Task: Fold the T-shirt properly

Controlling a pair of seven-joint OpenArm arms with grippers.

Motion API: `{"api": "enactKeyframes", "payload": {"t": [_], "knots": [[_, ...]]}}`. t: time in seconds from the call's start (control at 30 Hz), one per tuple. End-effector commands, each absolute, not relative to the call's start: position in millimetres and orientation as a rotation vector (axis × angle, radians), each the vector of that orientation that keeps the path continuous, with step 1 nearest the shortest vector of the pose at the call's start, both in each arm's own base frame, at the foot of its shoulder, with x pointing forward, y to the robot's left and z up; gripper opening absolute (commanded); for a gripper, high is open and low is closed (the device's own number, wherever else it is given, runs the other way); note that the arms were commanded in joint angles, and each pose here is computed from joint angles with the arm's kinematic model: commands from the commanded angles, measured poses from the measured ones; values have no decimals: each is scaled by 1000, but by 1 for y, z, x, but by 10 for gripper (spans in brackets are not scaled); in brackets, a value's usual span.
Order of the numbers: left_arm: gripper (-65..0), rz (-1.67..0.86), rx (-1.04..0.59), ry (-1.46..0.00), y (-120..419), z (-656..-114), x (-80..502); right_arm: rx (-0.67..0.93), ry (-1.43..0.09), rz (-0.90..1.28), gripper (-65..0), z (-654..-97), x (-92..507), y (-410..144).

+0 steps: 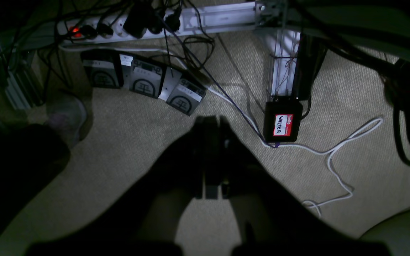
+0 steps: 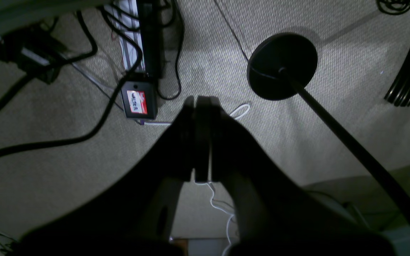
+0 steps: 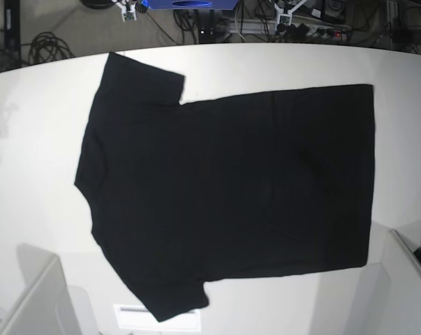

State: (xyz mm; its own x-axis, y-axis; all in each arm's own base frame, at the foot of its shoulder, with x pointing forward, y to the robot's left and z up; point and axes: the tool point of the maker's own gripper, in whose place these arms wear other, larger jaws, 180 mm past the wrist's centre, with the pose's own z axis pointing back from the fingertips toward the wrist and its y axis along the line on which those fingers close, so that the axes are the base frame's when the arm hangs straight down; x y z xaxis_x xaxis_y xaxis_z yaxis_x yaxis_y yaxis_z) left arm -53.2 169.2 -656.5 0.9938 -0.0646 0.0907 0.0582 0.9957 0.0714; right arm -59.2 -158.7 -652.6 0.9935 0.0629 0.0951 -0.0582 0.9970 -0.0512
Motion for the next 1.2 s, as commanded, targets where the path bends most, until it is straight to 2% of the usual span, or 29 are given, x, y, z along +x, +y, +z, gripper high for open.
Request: {"api": "enactKeyframes", "payload": {"t": [0.0,0.3,0.57,0.83,0.97,1.17], "knots": [[-650,-61,74,-85,171,-656,-61,-63,-107,61,-650,-652,-58,-167],[-650,-83,66,-175,168,-645,-58,-82,-110,65,-650,-648,-66,-180],[-650,-108,80,-286,183,-626,-70,-160,-237,-124,-650,-617,-66,-212],[-650,-146,88,-504,195,-580,-57,-154,-385,-301,-650,-570,-52,-225],[-650,-169,79,-623,195,-550,-45,-184,-452,-442,-650,-542,-41,-251],[-650,-37,87,-822,218,-490,-18,-216,-569,-445,-650,-492,-8,-275]]}}
